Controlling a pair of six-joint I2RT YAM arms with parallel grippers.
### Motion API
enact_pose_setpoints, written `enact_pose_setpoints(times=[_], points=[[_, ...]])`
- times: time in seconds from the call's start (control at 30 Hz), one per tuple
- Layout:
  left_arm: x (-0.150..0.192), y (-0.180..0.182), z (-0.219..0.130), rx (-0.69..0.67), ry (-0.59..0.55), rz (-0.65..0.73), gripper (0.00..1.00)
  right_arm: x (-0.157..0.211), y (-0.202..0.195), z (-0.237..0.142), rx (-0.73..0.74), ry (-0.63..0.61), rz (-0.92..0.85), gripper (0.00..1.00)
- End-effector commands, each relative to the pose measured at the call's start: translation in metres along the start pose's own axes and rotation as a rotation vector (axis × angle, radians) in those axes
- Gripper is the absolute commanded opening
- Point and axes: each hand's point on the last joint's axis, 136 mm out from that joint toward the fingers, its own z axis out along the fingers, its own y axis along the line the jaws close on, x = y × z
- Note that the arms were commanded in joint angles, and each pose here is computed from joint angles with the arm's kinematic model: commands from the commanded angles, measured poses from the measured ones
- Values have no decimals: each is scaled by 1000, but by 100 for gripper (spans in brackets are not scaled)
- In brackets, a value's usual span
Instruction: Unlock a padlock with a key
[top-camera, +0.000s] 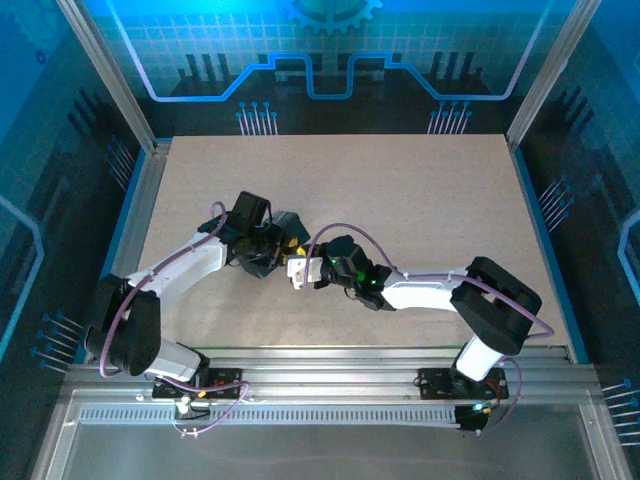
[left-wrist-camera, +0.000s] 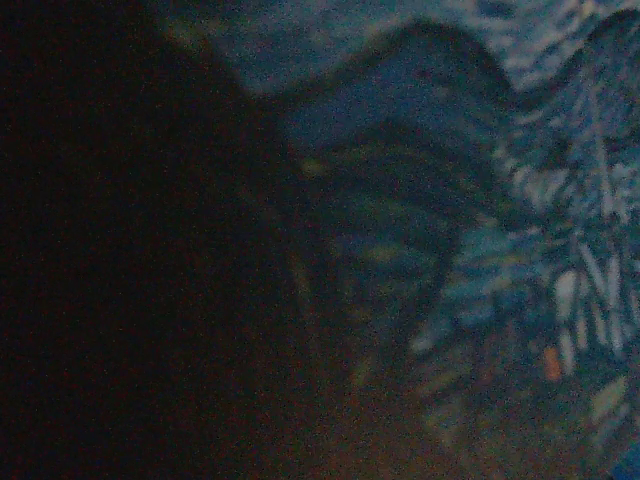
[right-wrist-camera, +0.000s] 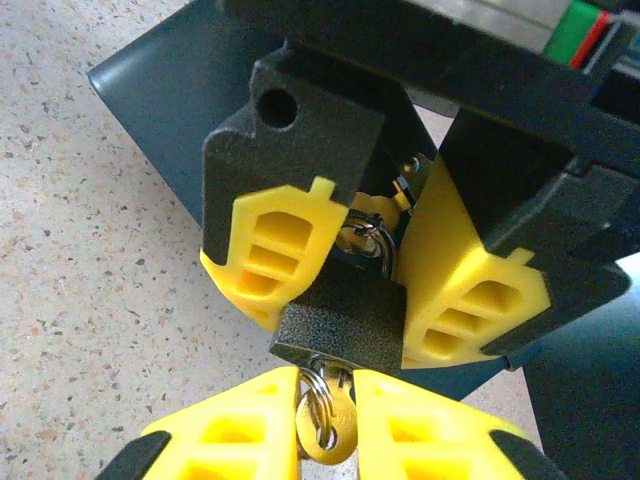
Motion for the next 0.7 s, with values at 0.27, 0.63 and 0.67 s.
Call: enact_pose_setpoints(times=[0.27, 0.63, 0.67], points=[[21, -15, -6, 52, 97, 60, 0, 8, -18, -1, -81, 17, 322, 0], [21, -17, -10, 64, 87, 92, 0, 23, -18, 10, -262, 90, 996, 0], [21, -17, -10, 65, 86, 97, 0, 25, -18, 11, -272, 91, 1080, 0]])
